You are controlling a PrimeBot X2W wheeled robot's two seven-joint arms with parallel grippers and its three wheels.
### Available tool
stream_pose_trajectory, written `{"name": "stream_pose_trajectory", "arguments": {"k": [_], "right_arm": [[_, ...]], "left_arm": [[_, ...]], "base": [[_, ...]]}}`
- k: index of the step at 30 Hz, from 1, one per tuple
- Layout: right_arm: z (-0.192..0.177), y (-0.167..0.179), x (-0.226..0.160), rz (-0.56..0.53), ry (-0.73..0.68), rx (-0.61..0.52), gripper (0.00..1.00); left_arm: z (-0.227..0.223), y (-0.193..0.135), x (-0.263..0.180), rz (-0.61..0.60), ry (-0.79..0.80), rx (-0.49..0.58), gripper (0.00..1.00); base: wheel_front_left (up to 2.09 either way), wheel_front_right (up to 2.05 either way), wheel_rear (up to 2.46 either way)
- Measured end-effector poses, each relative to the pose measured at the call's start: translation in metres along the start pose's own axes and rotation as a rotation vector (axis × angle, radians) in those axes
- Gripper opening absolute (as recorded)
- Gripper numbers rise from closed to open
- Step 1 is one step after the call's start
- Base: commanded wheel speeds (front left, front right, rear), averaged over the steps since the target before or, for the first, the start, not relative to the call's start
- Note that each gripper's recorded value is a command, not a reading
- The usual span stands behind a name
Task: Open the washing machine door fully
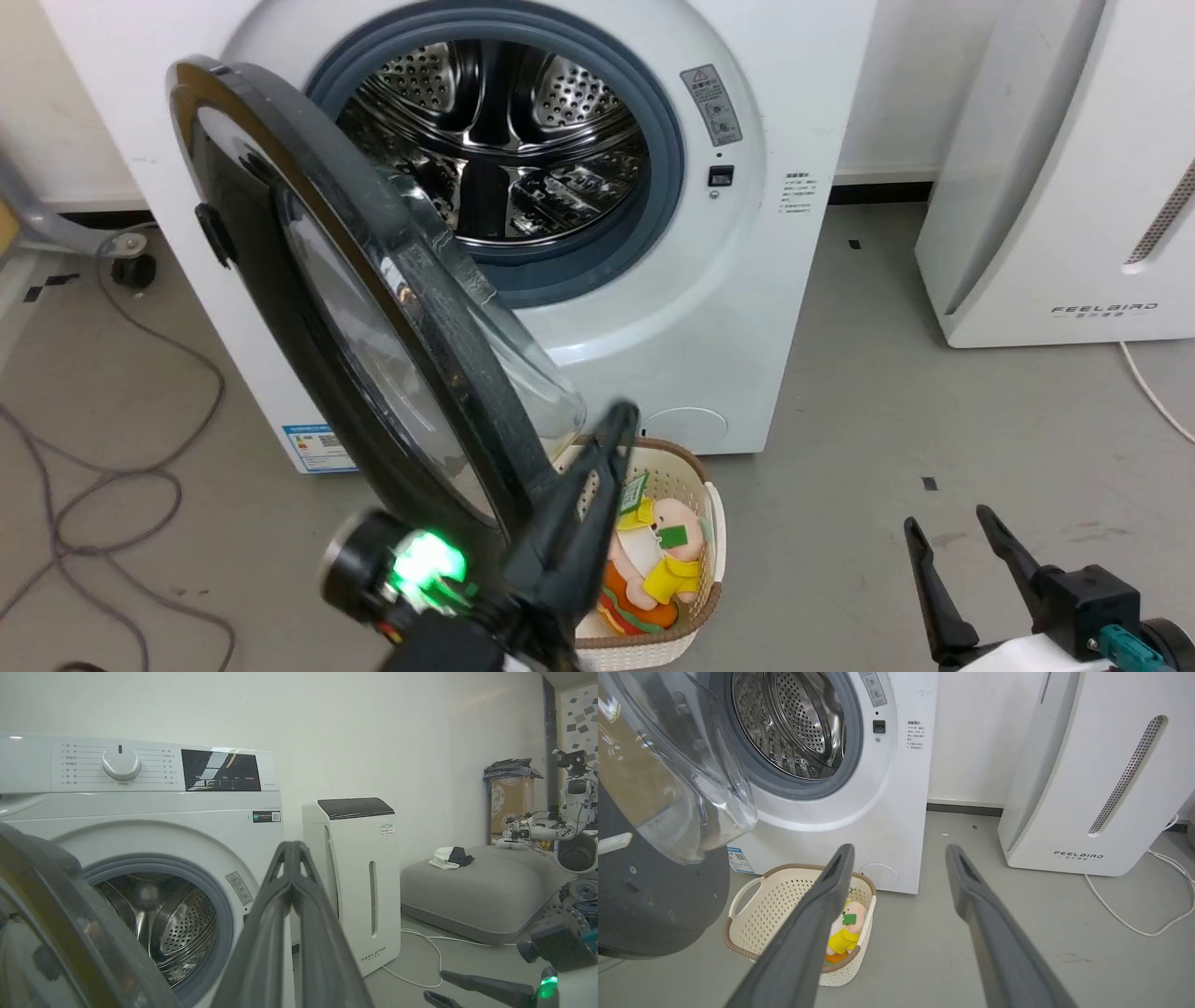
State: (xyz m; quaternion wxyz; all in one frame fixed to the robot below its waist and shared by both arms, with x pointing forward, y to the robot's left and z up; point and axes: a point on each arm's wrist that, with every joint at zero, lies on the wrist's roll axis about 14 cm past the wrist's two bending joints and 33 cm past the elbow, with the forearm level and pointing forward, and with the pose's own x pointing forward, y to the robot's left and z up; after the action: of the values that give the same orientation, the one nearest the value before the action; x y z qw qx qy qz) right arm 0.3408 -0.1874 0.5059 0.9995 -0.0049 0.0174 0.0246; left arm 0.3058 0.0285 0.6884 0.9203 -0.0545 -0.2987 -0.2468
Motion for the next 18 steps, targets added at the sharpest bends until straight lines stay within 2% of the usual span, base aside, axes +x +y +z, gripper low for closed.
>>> {"name": "stream_pose_trajectory", "arguments": {"k": [11, 18], "right_arm": [[-0.003, -0.001, -0.001, -0.004, 0.013, 0.002, 1.00], [-0.008, -0.001, 0.001, -0.003, 0.029, 0.006, 1.00]], "left_arm": [[-0.096, -0.052, -0.055, -0.091, 0.412, -0.164, 0.00], [-0.138, -0.050, -0.073, -0.079, 0.567, -0.169, 0.00]], "base": [[0.00, 0.00, 0.00], [0.00, 0.00, 0.00]]}}
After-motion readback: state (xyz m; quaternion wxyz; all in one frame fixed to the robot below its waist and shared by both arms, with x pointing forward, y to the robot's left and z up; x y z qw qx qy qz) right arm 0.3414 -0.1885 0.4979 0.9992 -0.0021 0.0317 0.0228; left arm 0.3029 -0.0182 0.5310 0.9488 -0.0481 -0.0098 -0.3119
